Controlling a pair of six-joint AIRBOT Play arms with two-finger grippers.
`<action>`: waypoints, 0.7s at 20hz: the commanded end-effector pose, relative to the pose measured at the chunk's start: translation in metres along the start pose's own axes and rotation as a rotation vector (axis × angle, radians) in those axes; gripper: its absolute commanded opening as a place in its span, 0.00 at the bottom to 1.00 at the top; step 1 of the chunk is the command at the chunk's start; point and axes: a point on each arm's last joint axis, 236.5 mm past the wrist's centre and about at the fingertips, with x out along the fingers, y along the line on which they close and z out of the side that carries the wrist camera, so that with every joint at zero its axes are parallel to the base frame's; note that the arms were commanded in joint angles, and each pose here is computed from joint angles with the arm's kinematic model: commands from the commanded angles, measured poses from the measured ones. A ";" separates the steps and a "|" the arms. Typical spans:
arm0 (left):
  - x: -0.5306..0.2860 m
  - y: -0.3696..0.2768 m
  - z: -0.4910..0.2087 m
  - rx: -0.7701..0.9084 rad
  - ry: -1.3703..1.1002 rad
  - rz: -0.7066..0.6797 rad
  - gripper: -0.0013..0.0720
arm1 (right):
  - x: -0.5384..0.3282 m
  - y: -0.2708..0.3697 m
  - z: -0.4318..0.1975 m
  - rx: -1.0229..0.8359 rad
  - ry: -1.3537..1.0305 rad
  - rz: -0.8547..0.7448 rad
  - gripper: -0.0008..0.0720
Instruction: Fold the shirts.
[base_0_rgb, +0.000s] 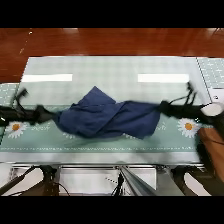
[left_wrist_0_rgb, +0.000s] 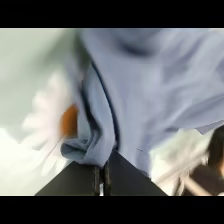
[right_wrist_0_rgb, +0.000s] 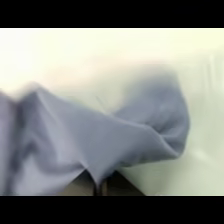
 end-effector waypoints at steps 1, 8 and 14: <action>-0.086 -0.104 0.071 0.260 -0.305 -0.054 0.05 | -0.092 0.060 0.091 -0.152 -0.318 0.064 0.05; -0.285 -0.337 0.071 0.752 -0.922 -0.153 0.05 | -0.255 0.188 0.140 -0.418 -0.638 0.200 0.05; -0.341 -0.421 -0.010 1.021 -1.092 -0.133 0.05 | -0.337 0.250 0.134 -0.523 -0.767 0.276 0.05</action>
